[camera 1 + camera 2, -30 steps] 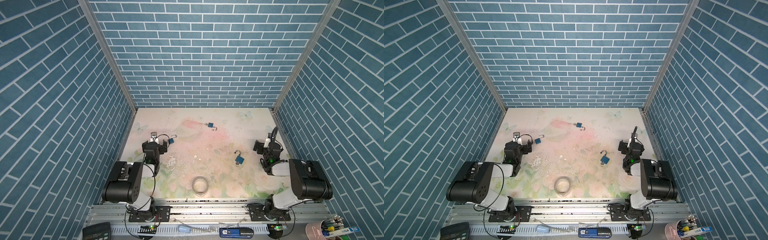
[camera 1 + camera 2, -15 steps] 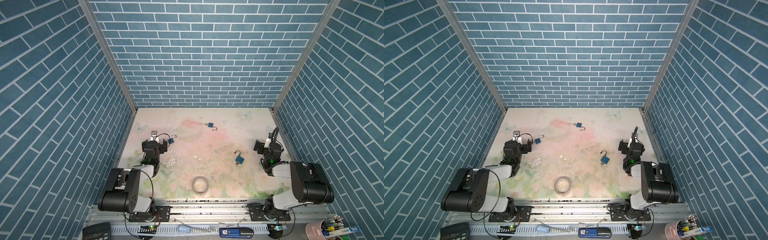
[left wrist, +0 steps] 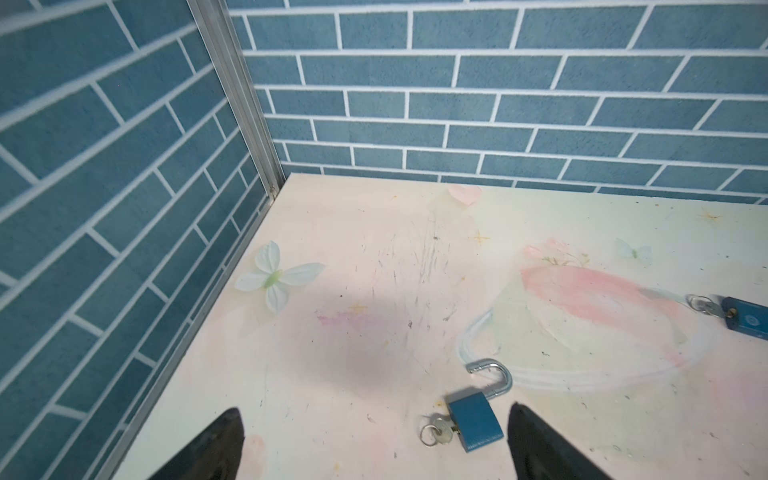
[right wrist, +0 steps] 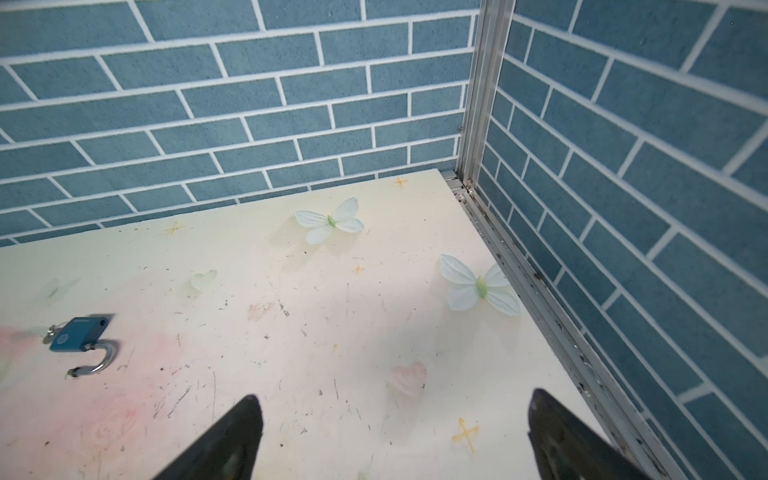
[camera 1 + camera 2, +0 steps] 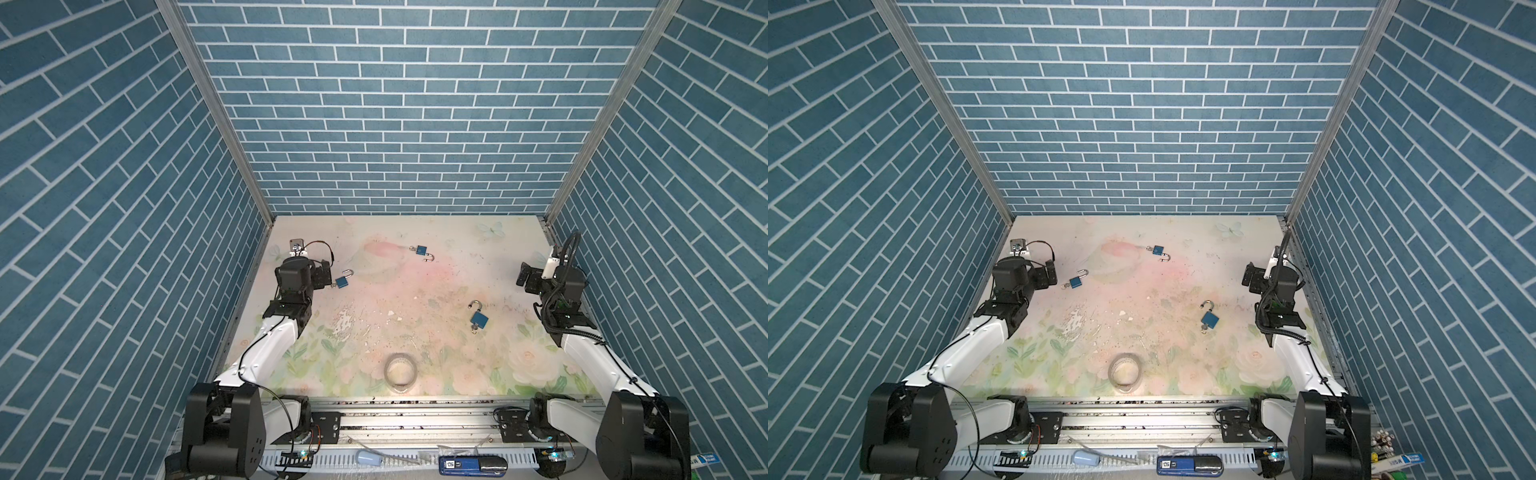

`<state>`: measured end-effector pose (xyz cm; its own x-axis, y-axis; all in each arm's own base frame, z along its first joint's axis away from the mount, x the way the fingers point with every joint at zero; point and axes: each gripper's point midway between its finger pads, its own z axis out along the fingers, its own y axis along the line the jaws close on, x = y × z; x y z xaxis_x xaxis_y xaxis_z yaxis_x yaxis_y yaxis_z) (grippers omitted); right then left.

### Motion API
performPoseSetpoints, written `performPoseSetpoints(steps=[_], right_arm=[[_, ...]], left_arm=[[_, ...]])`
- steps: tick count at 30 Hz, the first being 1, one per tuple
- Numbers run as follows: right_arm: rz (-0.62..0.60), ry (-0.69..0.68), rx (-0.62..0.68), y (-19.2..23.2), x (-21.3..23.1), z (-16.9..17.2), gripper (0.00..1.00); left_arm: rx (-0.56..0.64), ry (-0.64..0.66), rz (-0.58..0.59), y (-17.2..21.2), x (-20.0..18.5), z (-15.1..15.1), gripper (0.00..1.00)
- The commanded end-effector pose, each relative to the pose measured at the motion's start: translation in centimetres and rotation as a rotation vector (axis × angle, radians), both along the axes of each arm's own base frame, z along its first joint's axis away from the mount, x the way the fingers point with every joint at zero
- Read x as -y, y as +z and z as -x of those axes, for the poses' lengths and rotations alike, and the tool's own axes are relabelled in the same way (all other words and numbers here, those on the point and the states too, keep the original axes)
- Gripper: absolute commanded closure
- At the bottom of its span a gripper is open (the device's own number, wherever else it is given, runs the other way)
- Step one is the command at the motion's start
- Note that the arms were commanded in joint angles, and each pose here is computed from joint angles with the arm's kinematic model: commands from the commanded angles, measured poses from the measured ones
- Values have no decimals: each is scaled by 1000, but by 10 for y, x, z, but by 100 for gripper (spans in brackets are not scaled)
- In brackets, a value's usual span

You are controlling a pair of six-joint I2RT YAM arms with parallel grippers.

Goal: Lock with the key

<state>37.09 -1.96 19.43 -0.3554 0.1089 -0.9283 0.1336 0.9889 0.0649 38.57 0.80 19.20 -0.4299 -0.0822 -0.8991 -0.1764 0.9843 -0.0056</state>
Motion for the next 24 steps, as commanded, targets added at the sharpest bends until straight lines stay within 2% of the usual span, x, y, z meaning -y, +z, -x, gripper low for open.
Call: performPoseSetpoints(steps=[1,6,10,13,14,18,24], right_arm=[[-106,-24,-157,-11,-7,21,1],[-205,-40,-284,-10,-20,38,1],[-316,-3,-420,-24,-41,52,1],[-356,16,-501,-35,-53,58,1],[-375,62,-528,-37,-64,60,1],[-333,132,-596,-43,-83,62,1],[-282,216,-606,-32,-94,61,1]], left_arm=[[-240,5,99,-35,10,21,0],[-416,32,101,-48,14,35,0],[-479,-7,38,-48,32,38,0],[-563,-31,-14,-56,43,36,0],[-589,-45,-34,-59,48,33,0],[-692,-89,-152,-71,59,24,0],[-810,-223,-225,-91,77,2,0]])
